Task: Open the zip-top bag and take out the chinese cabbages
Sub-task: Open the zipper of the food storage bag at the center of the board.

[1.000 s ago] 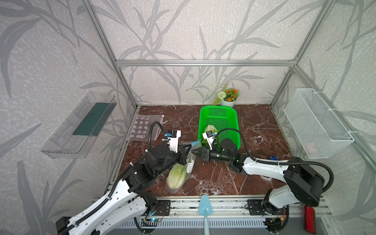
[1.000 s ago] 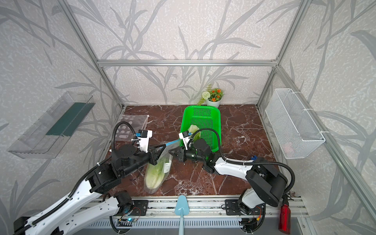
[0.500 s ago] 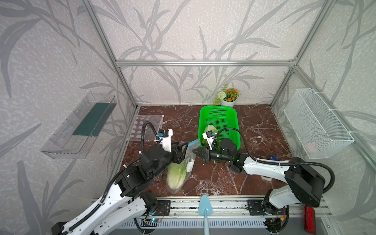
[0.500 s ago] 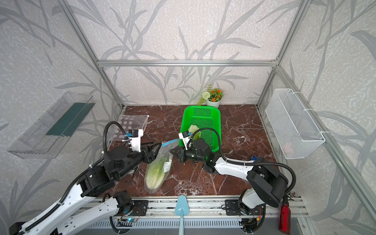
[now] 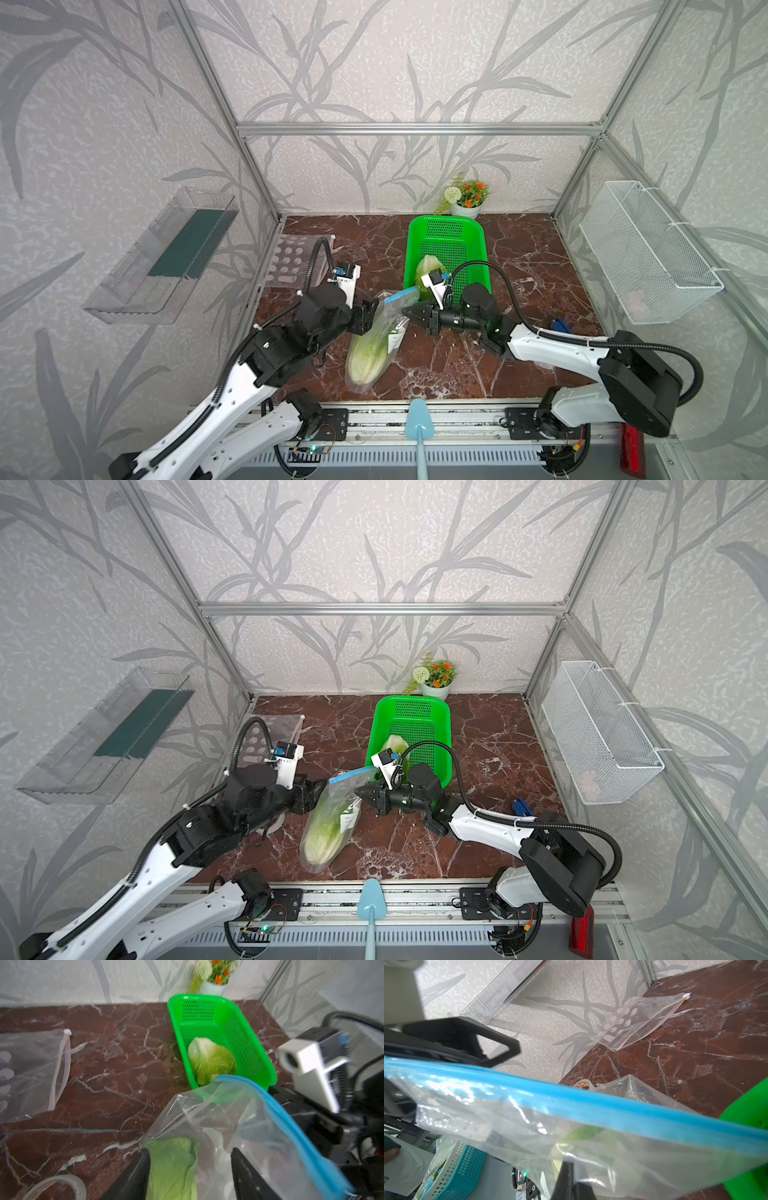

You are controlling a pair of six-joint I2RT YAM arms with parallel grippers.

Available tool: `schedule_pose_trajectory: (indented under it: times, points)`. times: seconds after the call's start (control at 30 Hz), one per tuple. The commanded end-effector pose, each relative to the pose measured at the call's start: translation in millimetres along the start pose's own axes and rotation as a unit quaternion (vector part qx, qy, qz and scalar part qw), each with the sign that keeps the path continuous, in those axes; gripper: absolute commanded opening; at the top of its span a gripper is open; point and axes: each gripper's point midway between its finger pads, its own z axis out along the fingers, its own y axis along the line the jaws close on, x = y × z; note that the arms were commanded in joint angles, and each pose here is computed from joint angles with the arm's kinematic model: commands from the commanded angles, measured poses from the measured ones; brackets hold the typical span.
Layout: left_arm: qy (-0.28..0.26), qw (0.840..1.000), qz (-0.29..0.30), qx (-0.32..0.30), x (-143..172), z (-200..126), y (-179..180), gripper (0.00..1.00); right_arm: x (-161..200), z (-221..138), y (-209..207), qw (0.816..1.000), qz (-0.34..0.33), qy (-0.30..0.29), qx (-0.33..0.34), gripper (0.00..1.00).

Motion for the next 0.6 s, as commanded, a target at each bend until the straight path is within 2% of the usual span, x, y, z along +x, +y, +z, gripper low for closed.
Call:
schedule_pose_trajectory:
  times: [0.0,0.07,0.17,0.2,0.3,0.37,0.47,0.57]
  points:
    - [0.07,0.996,-0.016,0.058,28.5,10.8,-1.9,0.66,-10.9,2.0,18.4,0.998,-0.027,-0.009,-0.053,0.0]
    - [0.073,0.991,-0.034,0.105,27.0,12.6,-9.3,0.76,-11.6,2.8,20.4,0.998,-0.034,-0.005,-0.058,0.0]
    - [0.105,0.98,-0.042,0.161,33.3,15.8,-22.3,0.84,-16.5,1.9,25.5,0.997,-0.046,-0.006,-0.068,0.0]
    - [0.116,0.975,-0.045,0.184,35.8,17.6,-28.9,0.98,-18.0,1.8,26.7,0.996,-0.049,-0.006,-0.071,0.0]
    - [0.156,0.95,-0.071,0.261,43.0,26.1,-53.1,0.99,-21.6,1.7,28.6,0.996,-0.055,-0.007,-0.077,0.0]
    - [0.189,0.935,-0.076,0.291,51.0,27.3,-62.0,0.99,-25.0,1.0,29.7,0.995,-0.058,-0.01,-0.08,0.0]
    - [0.216,0.929,-0.076,0.291,63.1,32.7,-60.4,0.99,-30.6,0.9,33.6,0.994,-0.064,-0.014,-0.088,0.0]
    - [0.204,0.922,-0.089,0.316,59.8,35.9,-67.3,0.99,-33.7,3.0,34.9,0.993,-0.065,-0.015,-0.094,0.0]
